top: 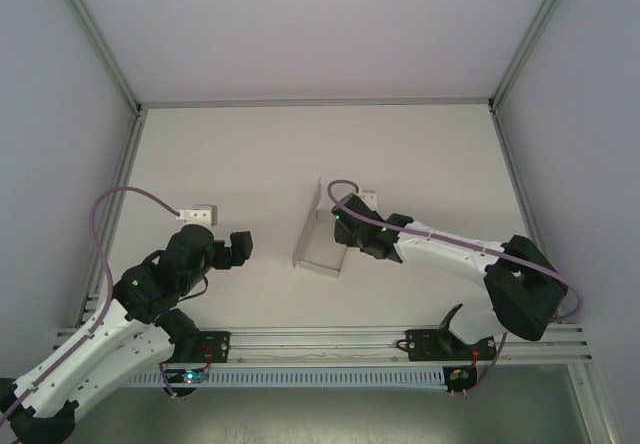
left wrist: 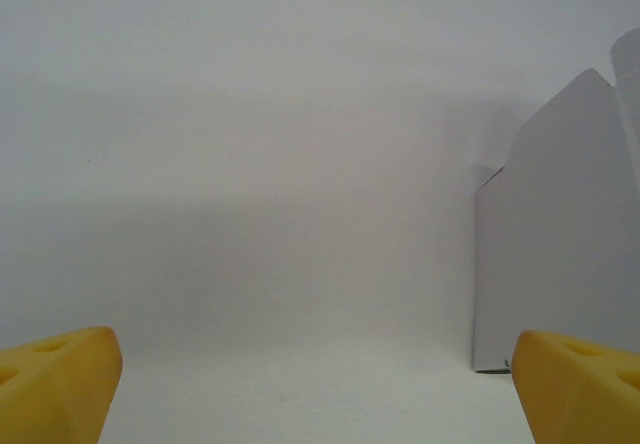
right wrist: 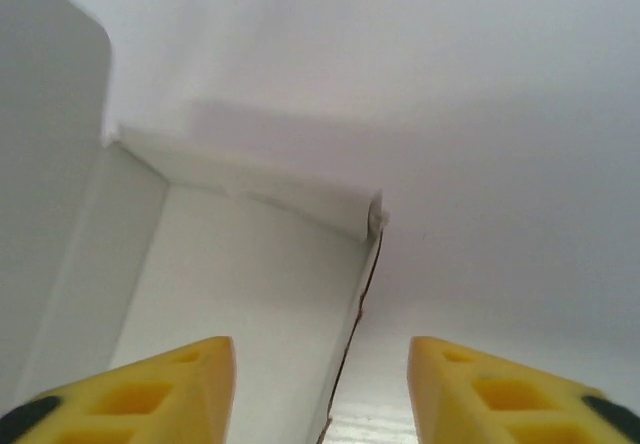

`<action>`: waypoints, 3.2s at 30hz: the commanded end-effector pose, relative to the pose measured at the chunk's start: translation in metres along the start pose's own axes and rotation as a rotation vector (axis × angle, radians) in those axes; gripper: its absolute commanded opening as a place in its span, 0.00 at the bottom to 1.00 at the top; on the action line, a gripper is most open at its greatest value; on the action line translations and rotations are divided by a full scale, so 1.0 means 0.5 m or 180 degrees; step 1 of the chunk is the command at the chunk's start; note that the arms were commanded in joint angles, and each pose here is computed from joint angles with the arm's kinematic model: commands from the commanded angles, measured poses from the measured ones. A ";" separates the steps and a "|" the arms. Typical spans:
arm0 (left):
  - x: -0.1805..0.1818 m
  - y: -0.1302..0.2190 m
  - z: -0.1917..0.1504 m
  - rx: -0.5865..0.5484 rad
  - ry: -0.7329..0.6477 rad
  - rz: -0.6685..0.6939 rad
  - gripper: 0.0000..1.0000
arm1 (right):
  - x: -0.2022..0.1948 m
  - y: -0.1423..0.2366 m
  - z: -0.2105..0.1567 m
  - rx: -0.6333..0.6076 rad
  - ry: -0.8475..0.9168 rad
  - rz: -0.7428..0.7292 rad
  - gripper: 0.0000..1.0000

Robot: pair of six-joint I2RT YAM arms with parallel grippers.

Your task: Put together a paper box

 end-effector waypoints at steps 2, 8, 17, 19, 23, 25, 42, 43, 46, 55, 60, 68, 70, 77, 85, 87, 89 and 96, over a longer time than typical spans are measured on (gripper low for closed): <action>0.001 -0.002 0.003 -0.0071 0.0095 -0.0020 1.00 | -0.019 0.027 0.072 -0.0083 0.0818 -0.0039 0.70; -0.005 -0.007 0.002 -0.0090 0.0077 -0.0086 1.00 | 0.031 -0.009 0.066 0.0138 0.1816 0.0986 0.75; -0.003 -0.012 -0.007 -0.0066 0.0113 -0.0087 1.00 | 0.034 -0.114 0.045 0.0608 0.1644 0.1030 0.63; -0.003 -0.014 -0.008 -0.0043 0.0103 -0.0076 1.00 | 0.034 -0.130 0.040 0.0611 0.1619 0.0919 0.55; -0.002 -0.018 -0.011 -0.0003 0.0110 -0.0044 1.00 | 0.028 -0.133 0.043 0.0394 0.1521 0.0576 0.26; -0.002 -0.022 -0.012 0.0009 0.0108 -0.0037 1.00 | 0.026 -0.126 0.040 0.0300 0.1451 0.0445 0.19; -0.041 -0.062 -0.002 0.0119 -0.0052 -0.0243 1.00 | -0.007 -0.049 -0.065 -0.0119 -0.0084 -0.0375 0.13; -0.044 -0.065 -0.001 0.0127 -0.0083 -0.0258 1.00 | -0.006 -0.044 -0.069 -0.0129 -0.0091 -0.0346 0.20; -0.052 -0.069 0.006 0.0126 -0.0157 -0.0294 1.00 | -0.006 -0.029 -0.073 -0.0176 -0.0068 -0.0329 0.32; -0.104 -0.085 0.041 0.0007 -0.0733 -0.0711 1.00 | 0.018 0.070 0.002 -0.0529 0.0878 -0.0118 0.59; -0.128 -0.123 0.090 0.0237 -0.1145 -0.0918 1.00 | 0.040 0.155 0.051 -0.0928 0.1903 0.0356 0.93; -0.139 -0.170 0.118 0.0402 -0.2038 -0.1784 1.00 | 0.000 0.179 0.096 -0.0799 0.2341 0.1358 0.92; -0.144 -0.182 0.115 0.0437 -0.2395 -0.1896 1.00 | -0.008 0.169 0.107 -0.0707 0.2338 0.1458 0.89; -0.110 -0.241 0.165 0.0620 -0.2558 -0.1715 1.00 | -0.023 0.108 0.123 -0.0266 0.2304 0.1351 0.77; -0.108 -0.302 0.150 0.1250 -0.2583 -0.2015 0.92 | -0.027 0.062 0.133 -0.0032 0.2242 0.1262 0.56; -0.115 -0.305 0.149 0.1297 -0.2562 -0.2125 0.89 | -0.026 0.056 0.132 0.0002 0.2233 0.1260 0.50; -0.121 -0.306 0.154 0.1282 -0.2542 -0.2191 0.84 | -0.026 0.050 0.131 0.0032 0.2217 0.1254 0.42; -0.134 -0.297 0.161 0.1212 -0.2497 -0.2331 0.60 | -0.016 0.034 0.126 0.0118 0.2112 0.1352 0.29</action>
Point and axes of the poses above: each hand's point on the last joint's axis, 136 mm out from that joint toward the fingers, its own y axis back along the fingers, its own x axis along the line the jaws close on, z = x × y, the point moved 4 cm from there along y, back along the fingers, and after that the axes turned 7 degrees about -y, right-handed, at the moved point
